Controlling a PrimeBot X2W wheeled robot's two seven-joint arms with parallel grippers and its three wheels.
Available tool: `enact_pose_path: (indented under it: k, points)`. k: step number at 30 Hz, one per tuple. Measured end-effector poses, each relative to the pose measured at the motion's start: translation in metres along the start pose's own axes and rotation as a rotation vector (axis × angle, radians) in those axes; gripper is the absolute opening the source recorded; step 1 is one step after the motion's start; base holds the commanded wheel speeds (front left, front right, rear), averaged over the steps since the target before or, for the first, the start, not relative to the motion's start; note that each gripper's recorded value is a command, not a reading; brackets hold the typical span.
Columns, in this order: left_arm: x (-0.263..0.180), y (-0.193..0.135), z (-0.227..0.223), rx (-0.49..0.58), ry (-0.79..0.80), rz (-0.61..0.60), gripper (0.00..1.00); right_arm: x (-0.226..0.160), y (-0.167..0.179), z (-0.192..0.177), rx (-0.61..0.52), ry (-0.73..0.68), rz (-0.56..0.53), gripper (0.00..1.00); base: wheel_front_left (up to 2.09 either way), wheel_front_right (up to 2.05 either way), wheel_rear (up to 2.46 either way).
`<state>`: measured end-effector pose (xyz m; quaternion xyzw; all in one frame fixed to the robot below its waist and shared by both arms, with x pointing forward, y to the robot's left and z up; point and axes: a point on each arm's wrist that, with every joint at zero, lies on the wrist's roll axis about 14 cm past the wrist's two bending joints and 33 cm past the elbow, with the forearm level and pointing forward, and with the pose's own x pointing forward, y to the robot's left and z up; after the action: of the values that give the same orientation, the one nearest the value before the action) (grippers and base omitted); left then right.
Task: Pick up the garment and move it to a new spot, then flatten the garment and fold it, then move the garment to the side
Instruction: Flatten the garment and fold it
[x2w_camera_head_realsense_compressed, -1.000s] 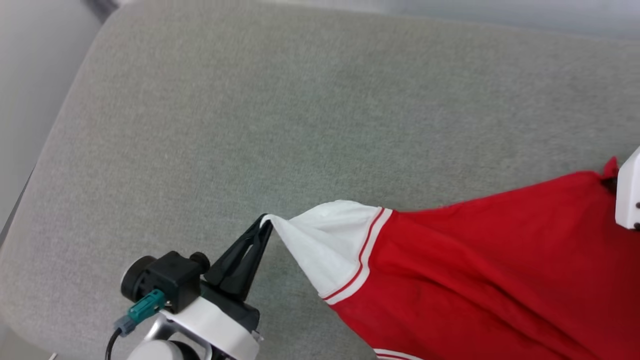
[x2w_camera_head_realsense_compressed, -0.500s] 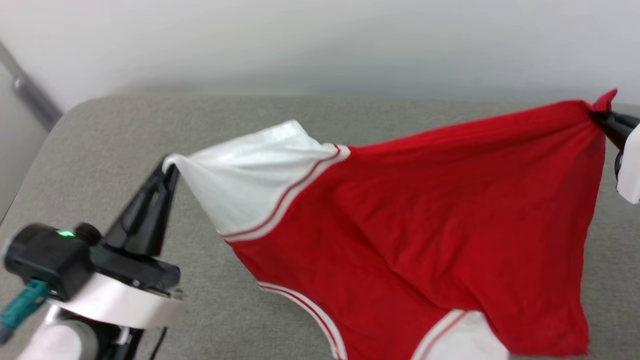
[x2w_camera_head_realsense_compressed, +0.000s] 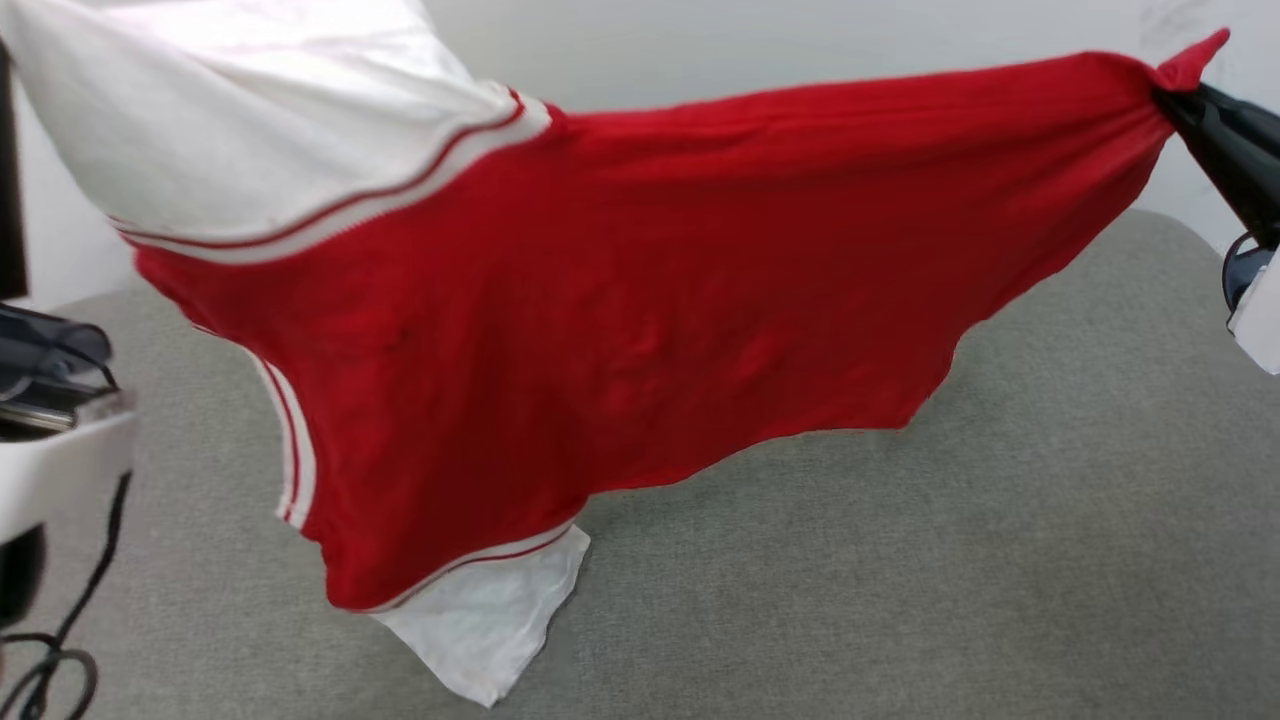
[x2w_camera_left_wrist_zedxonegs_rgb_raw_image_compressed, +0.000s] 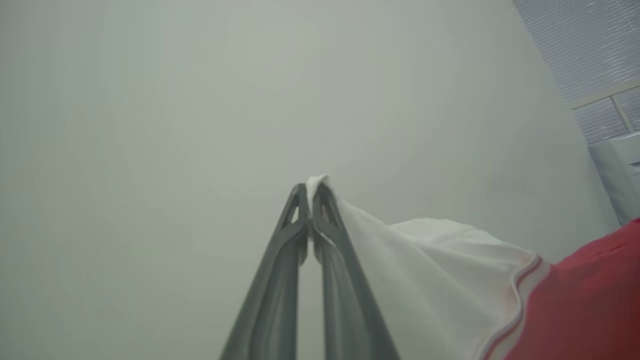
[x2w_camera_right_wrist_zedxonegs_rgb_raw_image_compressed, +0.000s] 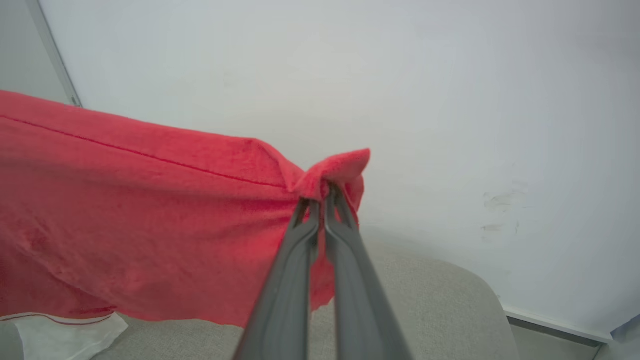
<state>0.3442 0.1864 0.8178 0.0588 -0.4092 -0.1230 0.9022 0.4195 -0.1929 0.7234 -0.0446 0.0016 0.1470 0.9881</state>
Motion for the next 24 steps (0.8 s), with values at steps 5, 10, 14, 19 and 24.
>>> enact_pose_path:
  k: [5, 10, 14, 19, 24]
  points:
    - [0.019, 0.009, 0.014, 0.023, -0.071, 0.01, 0.0, -0.003, 0.002, 0.013, 0.0, -0.052, 0.002, 0.0, 0.0, 0.0, 0.0]
    - [0.039, 0.018, 0.015, 0.031, -0.114, 0.018, 0.0, 0.005, -0.002, 0.021, -0.006, -0.099, -0.005, 0.0, 0.0, 0.0, 0.0]
    - [0.058, 0.026, 0.004, 0.052, -0.129, 0.011, 0.0, 0.02, -0.012, 0.031, -0.013, -0.149, -0.033, 0.0, 0.0, 0.0, 0.0]
    - [0.087, 0.037, -0.024, 0.072, -0.129, -0.001, 0.0, 0.053, -0.023, 0.031, -0.01, -0.182, -0.051, 0.0, 0.0, 0.0, 0.0]
    - [0.12, 0.048, -0.065, 0.097, -0.109, -0.017, 0.0, 0.099, -0.037, 0.03, 0.004, -0.223, -0.074, 0.0, 0.0, 0.0, 0.0]
